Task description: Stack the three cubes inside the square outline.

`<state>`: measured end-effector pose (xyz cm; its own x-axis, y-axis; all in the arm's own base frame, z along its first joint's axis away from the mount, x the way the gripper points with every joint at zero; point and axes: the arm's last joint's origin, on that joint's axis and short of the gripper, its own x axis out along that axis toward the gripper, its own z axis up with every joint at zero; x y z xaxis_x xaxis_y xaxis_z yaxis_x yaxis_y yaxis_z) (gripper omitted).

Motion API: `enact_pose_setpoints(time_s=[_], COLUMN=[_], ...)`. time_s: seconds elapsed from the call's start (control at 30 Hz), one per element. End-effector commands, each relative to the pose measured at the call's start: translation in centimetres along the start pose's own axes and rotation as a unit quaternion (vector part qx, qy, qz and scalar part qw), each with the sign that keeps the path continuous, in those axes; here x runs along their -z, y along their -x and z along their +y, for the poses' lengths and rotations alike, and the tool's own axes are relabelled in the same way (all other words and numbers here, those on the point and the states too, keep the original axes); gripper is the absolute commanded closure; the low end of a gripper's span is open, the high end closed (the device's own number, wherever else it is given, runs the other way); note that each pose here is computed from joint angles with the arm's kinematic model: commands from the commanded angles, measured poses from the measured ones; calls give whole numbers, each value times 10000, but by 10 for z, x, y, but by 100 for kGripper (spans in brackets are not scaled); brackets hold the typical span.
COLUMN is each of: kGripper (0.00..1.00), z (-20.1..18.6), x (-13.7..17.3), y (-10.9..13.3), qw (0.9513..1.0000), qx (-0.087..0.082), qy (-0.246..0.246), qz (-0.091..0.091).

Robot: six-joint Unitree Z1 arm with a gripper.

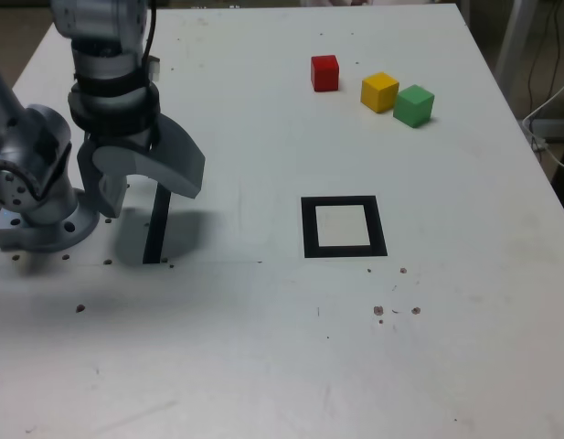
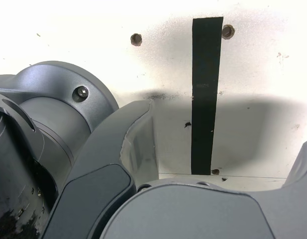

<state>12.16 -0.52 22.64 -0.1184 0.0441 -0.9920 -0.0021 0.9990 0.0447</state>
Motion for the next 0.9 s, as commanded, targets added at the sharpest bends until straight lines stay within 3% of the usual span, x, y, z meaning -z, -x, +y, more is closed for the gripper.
enact_pose_setpoints(time_s=[0.0,0.53,0.87], kGripper=[1,1,1], z=[0,0,13], x=[0,-5,-22], y=[0,-2,20], qw=[10000,9999,9996], qx=[1,-18,-240], qy=[17,14,150], qz=[11,124,98])
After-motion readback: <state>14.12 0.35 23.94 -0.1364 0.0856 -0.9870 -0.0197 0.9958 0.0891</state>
